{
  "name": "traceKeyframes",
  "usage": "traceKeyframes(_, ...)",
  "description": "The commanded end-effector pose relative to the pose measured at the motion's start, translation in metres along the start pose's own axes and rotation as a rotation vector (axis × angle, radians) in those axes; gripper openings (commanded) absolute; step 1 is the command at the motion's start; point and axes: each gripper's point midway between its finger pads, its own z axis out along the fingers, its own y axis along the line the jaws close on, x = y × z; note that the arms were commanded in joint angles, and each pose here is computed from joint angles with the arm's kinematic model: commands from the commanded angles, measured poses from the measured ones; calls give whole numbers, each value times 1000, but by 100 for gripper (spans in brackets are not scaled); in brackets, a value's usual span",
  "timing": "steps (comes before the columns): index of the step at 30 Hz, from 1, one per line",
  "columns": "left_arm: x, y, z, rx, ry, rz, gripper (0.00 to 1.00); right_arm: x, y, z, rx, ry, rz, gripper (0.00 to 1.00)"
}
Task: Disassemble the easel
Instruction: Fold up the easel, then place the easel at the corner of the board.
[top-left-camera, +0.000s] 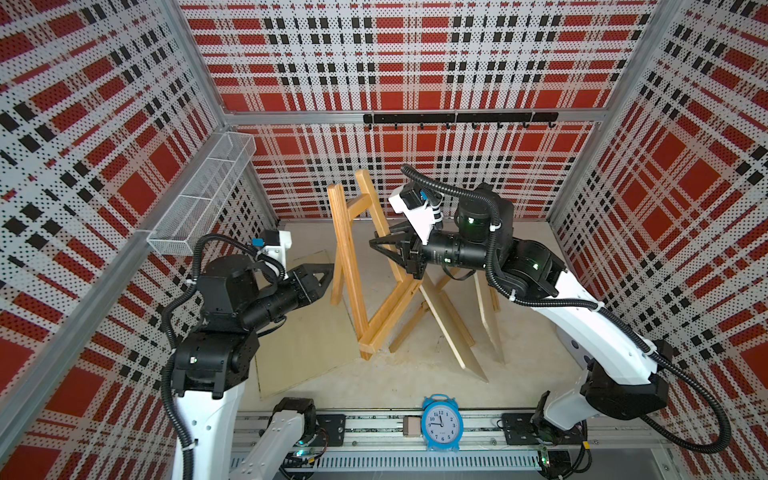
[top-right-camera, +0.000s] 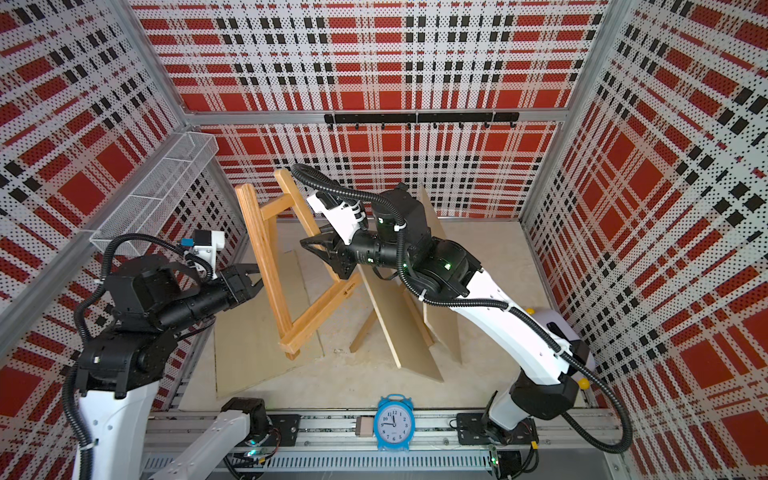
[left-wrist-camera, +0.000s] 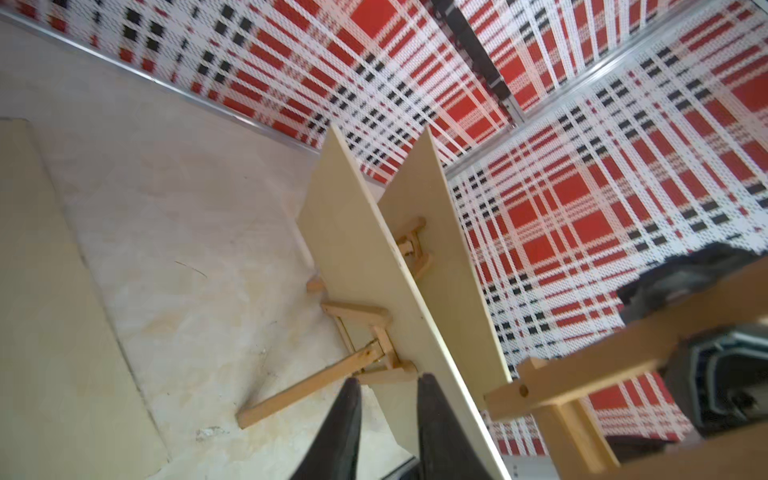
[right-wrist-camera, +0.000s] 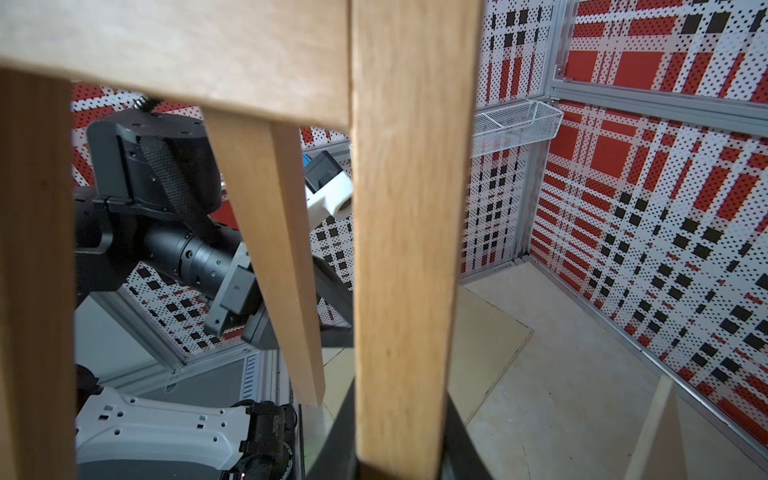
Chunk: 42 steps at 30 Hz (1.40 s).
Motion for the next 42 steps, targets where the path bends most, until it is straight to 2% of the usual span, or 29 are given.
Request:
traceKeyframes(1,-8,-25,7,81,-33,25,28,-44,1,-3,3,-162,1,8)
traceKeyframes(14,1,-82,48,314,80,26,32,-40,-35,15,165,-188,-14,7)
traceKeyframes(17,-4,-67,47,215,75,60,32,-49,-33,8,155,-216,-25,7)
traceKeyframes(19,-11,-41,41,75,52,67,33,-62,-35,-5,148,-256,-27,7)
traceKeyframes(22,-31,10,16,-182,-40,52,39,-87,-45,-34,151,-333,-18,7)
traceKeyframes(24,-46,31,-6,-289,-120,46,43,-103,-54,-55,186,-372,-38,7)
traceKeyframes(27,-67,42,-34,-374,-209,49,50,-124,-70,-85,299,-398,-115,8)
traceKeyframes(31,-85,52,-42,-439,-211,58,50,-134,-115,-133,536,-366,-150,8)
traceKeyframes(35,-101,60,-31,-433,-211,53,50,-114,-185,-191,777,-277,-64,7)
traceKeyframes(39,-124,66,-14,-405,-231,50,50,-70,-254,-249,1009,-177,40,7)
traceKeyframes(42,-143,70,0,-393,-227,57,50,-41,-290,-289,1136,-140,112,7)
